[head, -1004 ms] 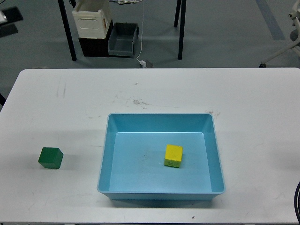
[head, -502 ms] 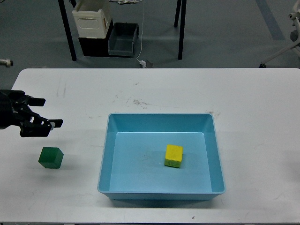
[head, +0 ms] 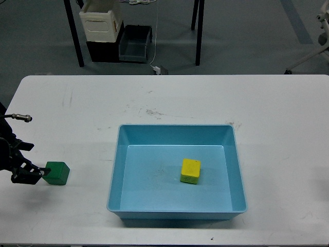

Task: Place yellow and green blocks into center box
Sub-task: 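Lower the left gripper onto the green cube and close it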

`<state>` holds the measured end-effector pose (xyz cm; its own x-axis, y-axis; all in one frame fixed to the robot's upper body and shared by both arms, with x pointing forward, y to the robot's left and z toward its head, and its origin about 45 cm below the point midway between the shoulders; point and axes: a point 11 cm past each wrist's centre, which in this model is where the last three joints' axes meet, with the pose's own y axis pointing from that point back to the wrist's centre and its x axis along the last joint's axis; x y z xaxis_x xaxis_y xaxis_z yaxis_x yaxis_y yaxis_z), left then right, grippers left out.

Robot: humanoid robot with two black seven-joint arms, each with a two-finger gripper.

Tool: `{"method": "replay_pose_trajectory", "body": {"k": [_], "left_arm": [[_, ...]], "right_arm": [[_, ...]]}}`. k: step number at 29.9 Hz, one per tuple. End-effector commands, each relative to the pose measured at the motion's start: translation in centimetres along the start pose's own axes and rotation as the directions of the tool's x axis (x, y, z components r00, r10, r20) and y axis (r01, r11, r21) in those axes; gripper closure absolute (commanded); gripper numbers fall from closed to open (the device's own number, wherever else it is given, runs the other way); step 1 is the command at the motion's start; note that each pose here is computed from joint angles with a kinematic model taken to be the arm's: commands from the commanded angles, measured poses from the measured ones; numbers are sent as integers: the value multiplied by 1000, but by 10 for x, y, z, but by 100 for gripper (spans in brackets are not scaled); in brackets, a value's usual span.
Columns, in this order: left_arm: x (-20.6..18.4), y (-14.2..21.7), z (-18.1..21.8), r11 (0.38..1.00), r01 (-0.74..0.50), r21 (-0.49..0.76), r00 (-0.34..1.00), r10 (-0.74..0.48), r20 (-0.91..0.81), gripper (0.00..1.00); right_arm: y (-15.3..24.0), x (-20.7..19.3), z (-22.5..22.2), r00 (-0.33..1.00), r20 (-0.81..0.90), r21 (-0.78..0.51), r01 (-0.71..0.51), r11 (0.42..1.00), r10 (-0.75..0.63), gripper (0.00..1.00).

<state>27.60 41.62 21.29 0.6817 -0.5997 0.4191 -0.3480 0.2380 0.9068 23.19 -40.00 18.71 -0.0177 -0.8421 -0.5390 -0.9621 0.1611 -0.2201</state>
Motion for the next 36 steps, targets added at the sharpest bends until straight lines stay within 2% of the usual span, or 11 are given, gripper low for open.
{"method": "replay_pose_trajectory", "body": {"k": [1,14,29,32,36], "left_arm": [[-16,-9,-3,999,49,-3,998,-49,-26,0],[-6,-39,15,997,18,-80,998,-22,-54,0],[-11,-48,19,995,31,-96,997,-37,-64,2],[-12,-49,20,995,32,-99,997,-39,-68,6],[-15,-49,17,995,41,-91,996,-48,-75,21]], "right_arm": [[0,1,-1,1000,-2,1,-2,1000,2,0],[3,6,-2,1000,-9,1,-20,1000,20,0],[5,8,-1,1000,-11,-4,-28,1000,28,0],[6,9,-1,999,-13,-5,-32,999,32,0],[7,11,1,999,-13,-10,-38,999,38,0]]}}
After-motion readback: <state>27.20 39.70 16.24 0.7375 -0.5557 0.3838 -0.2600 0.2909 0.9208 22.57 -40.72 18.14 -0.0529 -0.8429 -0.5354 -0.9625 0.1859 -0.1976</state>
